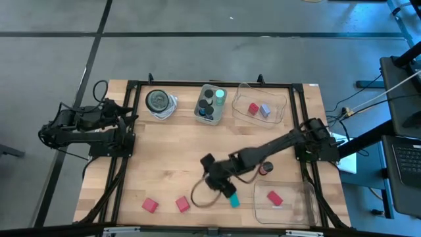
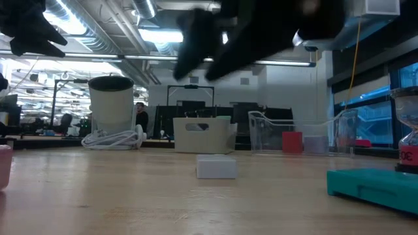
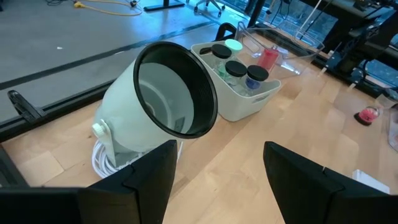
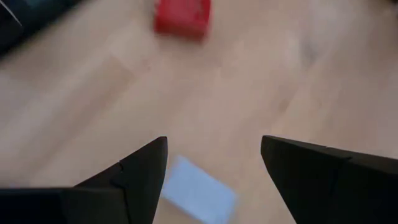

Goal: Pick & Place Office items
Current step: Put the white digital timer into the bottom transparent bin

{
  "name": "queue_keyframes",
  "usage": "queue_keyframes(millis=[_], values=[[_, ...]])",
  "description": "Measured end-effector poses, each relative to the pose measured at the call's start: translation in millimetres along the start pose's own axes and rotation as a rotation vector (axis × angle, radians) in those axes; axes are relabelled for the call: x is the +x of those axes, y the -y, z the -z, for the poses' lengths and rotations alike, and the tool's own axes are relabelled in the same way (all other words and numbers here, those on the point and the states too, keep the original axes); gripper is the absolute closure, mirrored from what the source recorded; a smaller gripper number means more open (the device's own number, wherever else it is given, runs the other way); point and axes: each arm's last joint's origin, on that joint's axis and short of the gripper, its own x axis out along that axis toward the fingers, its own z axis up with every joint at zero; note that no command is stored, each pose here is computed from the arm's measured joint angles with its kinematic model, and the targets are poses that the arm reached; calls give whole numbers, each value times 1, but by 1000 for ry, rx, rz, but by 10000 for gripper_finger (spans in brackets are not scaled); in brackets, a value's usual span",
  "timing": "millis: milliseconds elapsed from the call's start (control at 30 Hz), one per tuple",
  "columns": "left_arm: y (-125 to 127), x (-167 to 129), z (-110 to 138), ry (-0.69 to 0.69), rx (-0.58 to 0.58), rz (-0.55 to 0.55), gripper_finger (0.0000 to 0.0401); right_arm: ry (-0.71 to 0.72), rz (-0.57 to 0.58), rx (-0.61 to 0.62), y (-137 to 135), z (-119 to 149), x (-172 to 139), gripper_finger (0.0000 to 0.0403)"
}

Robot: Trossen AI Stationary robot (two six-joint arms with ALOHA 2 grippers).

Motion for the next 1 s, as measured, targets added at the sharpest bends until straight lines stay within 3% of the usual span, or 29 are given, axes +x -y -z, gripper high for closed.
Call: queue_keyframes(millis=[67,267,500,700,1000], values=[[0,0,0,0,0,0,164,-27,-37,-45,4,6,0,140],[0,0,0,1,0,-2,164,-128,-146,-342,-3,24,17,140],[0,0,0,3,0,-5,164,-205,-101,-643,1,31,24,140],[-1,0,0,6,-7,-17,164,-185,-119,-755,7,34,27,140],[-1,0,0,7,-10,-18,164,-177,-130,-710,17,42,35,140]])
